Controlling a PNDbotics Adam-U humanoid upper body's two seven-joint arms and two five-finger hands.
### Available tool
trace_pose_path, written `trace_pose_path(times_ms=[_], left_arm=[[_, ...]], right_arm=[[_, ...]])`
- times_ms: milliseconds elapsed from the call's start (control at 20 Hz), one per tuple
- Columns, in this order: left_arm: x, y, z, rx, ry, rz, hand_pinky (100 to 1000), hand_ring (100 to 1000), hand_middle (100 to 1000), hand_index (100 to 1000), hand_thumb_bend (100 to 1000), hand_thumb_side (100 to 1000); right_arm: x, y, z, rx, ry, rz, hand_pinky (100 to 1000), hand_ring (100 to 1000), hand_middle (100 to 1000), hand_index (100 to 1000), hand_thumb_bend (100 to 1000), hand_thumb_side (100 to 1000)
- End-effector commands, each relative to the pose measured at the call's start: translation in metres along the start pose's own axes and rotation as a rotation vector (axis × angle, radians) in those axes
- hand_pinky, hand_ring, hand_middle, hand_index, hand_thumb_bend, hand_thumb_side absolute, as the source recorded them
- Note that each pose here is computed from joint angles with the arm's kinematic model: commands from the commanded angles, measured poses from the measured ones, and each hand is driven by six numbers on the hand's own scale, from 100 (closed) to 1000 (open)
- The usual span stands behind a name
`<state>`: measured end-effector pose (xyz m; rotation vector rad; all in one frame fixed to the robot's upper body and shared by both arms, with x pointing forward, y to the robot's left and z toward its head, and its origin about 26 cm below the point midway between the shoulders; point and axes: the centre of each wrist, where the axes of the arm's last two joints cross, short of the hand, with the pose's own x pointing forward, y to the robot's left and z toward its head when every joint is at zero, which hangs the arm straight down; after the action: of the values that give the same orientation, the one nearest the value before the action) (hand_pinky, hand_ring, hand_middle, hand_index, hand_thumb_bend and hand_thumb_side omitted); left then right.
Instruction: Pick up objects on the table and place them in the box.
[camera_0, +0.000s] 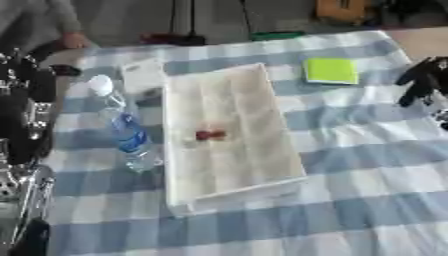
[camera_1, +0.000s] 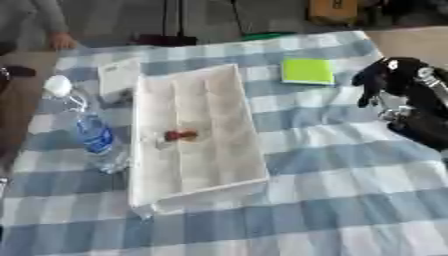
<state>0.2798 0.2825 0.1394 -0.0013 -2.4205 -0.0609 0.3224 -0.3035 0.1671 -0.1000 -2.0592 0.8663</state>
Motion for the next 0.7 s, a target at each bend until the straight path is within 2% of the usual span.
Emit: trace_pose_path(times_ms=[50, 700], left_arm=[[0.006, 0.0006, -0.0036, -0.005, -0.023, -0.01, 595, 779, 931, 882, 533, 418], [0.006, 0.0005, -0.0036, -0.005, -0.021, -0.01, 591, 777, 930, 882, 530, 420]], right_arm=[[0.0048, -0.0061, -0.0015, -0.008, -0.015, 0.022, 536, 470, 594, 670, 100, 508], [0.0043, -0.006, -0.0011, -0.01, -0.013, 0.02, 536, 470, 596, 669, 100, 508]])
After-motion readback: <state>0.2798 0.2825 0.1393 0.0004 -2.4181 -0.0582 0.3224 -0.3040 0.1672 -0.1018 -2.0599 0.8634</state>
